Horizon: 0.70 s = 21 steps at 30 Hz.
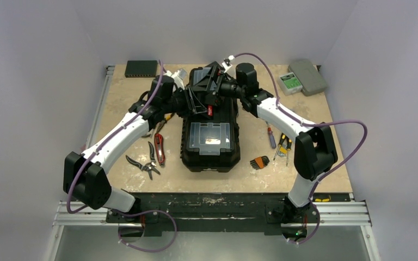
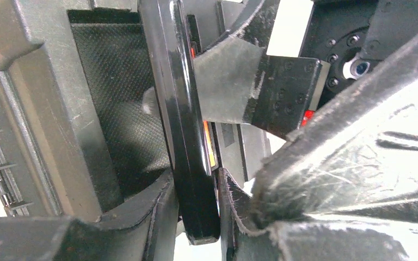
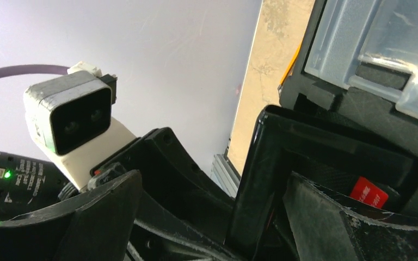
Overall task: Pack the tool kit
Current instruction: Open the toolbox at the center of the board.
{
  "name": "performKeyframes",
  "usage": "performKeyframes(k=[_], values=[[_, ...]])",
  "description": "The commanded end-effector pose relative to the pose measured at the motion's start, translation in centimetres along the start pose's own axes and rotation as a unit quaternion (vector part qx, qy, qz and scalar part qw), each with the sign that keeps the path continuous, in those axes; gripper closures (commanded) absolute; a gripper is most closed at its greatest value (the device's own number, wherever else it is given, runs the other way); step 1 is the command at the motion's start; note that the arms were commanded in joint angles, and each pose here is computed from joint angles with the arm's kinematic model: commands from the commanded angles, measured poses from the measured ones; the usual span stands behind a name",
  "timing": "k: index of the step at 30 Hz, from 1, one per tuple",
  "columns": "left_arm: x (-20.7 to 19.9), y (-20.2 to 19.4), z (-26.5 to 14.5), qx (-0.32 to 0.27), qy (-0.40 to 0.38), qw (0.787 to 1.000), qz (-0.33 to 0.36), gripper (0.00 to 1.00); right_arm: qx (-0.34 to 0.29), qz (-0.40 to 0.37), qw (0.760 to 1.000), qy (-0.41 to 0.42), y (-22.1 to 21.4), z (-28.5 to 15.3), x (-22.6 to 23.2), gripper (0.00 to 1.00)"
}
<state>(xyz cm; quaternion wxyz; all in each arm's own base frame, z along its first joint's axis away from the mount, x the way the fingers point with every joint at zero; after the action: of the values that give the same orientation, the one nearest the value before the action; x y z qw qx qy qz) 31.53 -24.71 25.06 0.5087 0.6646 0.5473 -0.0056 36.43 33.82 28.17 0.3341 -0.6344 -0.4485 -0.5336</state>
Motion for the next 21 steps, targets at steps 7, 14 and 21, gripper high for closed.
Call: performKeyframes(k=[7, 14, 21], values=[[-2.7, 3.6, -2.1, -0.057, -0.022, 0.997, 0.053, 1.00, -0.071, -0.029, 0.997, -0.001, 4.3, -9.6, 0.9, 0.01], [-3.9, 5.2, -4.1, -0.085, -0.021, 0.994, 0.059, 1.00, -0.137, -0.049, 0.982, -0.121, 6.7, -13.8, -4.3, 0.01], [-4.2, 6.2, -5.5, -0.110, -0.020, 0.992, 0.055, 1.00, -0.181, -0.054, 0.958, -0.217, 7.3, -15.2, -10.1, 0.03]])
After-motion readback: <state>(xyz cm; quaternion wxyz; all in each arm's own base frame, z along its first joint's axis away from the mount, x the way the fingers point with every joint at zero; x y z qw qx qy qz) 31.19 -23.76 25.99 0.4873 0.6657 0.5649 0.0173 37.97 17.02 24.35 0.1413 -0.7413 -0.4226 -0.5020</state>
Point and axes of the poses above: each gripper's point midway between its finger pads, its own z axis out along the fingers, its own x axis along the line the jaws close on, y = z × x, the point moved 3 cm from there along -z, back along the fingers, and after that the axes turned 14 degrees about z, right-handed, at the moved point
